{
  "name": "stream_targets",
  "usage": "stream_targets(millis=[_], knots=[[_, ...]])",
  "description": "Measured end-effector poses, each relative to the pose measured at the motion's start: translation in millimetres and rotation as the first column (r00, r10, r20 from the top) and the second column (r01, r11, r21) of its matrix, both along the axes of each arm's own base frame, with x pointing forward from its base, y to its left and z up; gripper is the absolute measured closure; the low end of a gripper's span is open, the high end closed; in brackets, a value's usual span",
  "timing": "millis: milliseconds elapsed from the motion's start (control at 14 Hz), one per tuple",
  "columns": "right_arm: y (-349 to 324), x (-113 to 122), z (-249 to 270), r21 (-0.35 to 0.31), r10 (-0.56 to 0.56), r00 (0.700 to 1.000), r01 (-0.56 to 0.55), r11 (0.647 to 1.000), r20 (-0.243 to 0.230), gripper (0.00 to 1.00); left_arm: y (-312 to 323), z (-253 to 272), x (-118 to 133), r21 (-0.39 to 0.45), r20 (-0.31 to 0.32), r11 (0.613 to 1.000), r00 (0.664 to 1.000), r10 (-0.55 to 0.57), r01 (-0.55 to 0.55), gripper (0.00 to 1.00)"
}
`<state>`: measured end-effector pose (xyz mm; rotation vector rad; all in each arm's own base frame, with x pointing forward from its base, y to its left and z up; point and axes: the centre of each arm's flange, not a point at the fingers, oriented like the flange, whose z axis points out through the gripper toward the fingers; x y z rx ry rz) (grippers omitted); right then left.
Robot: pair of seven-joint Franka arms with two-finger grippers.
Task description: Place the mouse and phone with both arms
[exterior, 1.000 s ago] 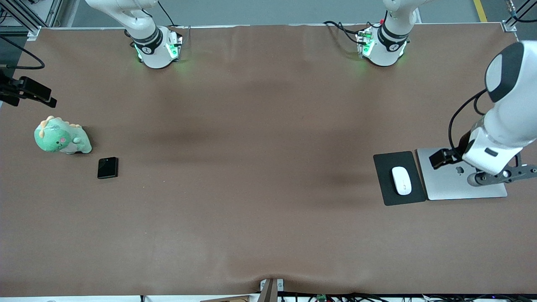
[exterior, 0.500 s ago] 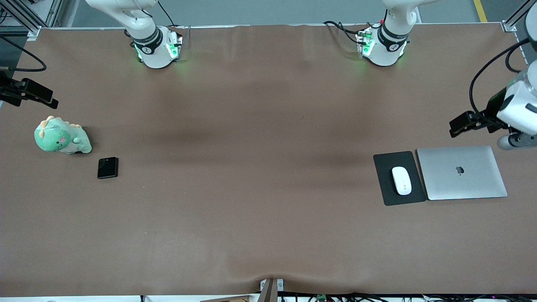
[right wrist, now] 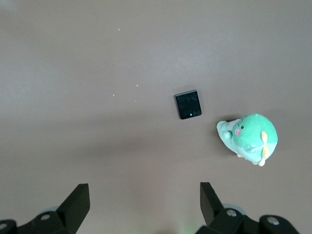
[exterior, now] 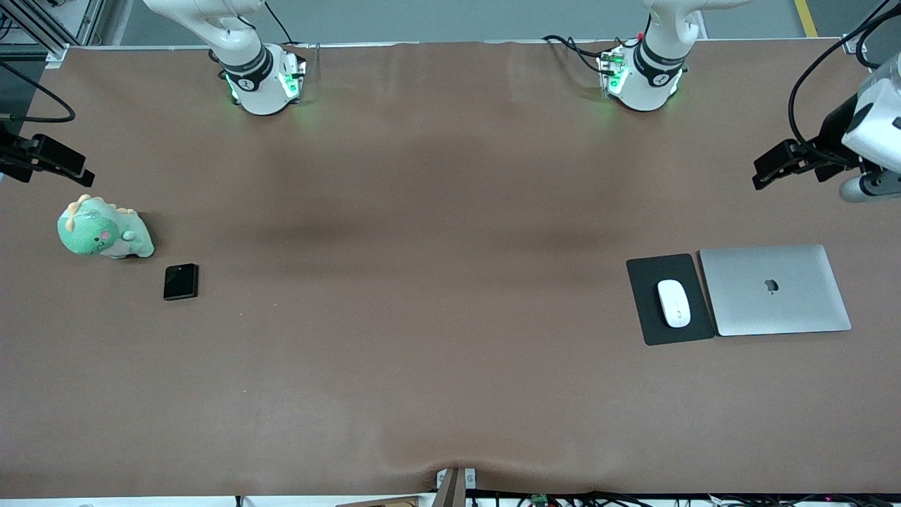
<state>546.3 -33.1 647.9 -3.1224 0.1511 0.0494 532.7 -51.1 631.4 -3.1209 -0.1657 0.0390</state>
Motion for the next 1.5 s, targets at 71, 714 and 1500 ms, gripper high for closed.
stream_targets(millis=[71, 714, 1500], knots=[[-0.3, 0.9, 0.0, 0.0, -0.001, 1.0, 0.001, 1.0, 0.005, 0.0, -1.3, 1.7, -4.1, -0.001, 0.0, 1.0, 1.0, -0.002, 0.002, 0.0], [12.4, 8.4, -11.0, -0.001, 0.022, 1.0, -0.022, 1.0, 0.006, 0.0, 0.4, 2.6, -8.9, -0.001, -0.015, 1.0, 1.0, 0.004, -0.004, 0.0], [42.2, 9.3, -17.7, 0.0, 0.075, 0.997, -0.075, 0.997, -0.023, 0.0, -0.2, 9.1, -9.0, -0.002, -0.009, 1.0, 1.0, 0.004, -0.004, 0.0]])
